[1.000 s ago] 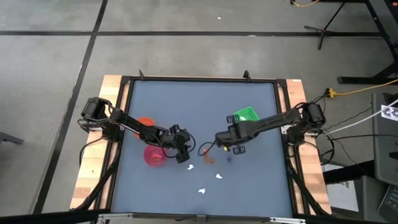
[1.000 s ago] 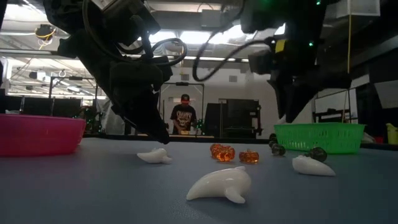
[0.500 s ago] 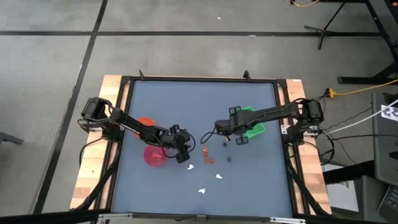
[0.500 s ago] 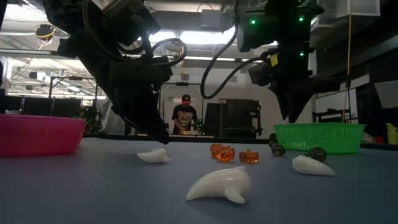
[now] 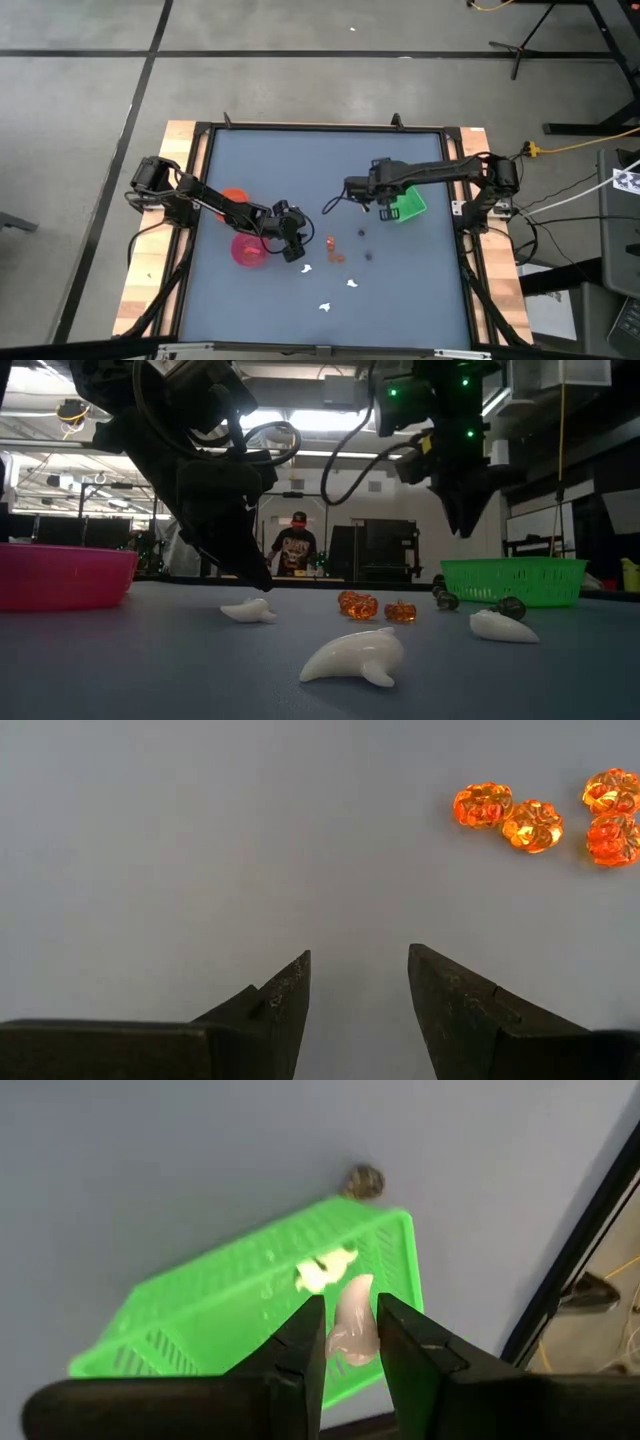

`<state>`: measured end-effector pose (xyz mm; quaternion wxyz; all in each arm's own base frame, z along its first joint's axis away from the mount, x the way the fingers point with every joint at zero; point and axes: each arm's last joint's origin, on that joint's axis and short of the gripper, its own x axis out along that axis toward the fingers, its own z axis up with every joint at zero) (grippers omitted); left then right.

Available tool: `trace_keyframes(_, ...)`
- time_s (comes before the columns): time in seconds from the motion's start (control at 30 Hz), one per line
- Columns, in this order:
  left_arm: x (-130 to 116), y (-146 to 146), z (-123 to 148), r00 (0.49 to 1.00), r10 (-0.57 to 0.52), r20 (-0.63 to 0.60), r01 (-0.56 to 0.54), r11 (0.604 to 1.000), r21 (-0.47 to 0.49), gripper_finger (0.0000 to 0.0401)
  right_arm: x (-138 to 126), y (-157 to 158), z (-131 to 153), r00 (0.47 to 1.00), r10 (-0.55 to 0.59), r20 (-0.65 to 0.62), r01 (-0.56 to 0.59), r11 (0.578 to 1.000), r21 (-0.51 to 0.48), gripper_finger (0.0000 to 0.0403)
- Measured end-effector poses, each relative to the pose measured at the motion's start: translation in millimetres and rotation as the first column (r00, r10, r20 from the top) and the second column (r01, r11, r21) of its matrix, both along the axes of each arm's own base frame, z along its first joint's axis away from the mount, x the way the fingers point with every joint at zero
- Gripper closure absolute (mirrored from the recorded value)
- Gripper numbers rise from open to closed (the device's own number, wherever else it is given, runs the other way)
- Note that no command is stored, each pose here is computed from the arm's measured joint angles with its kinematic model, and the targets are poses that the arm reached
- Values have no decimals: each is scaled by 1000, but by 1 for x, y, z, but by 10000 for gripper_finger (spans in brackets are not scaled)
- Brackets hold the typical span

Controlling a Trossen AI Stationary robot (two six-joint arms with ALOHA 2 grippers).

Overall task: Sort Halloween decoration
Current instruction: Put the white ghost toy into the green bin

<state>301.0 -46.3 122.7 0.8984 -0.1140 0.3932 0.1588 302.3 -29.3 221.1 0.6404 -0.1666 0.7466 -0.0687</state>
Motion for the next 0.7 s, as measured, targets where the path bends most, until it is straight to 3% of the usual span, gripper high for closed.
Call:
trace_keyframes(0.2, 0, 0, 0, 1000, 0, 0, 0, 1000, 0, 246, -8, -11, 1, 997, -44, -69, 44, 999, 10, 315)
trace_keyframes(0.37, 0, 0, 0, 1000, 0, 0, 0, 1000, 0, 246, -8, -13, 0, 996, -63, -64, 68, 995, 75, 315)
trace_keyframes(0.7, 0, 0, 0, 1000, 0, 0, 0, 1000, 0, 246, -8, -12, 0, 996, -61, -61, 65, 995, 77, 315)
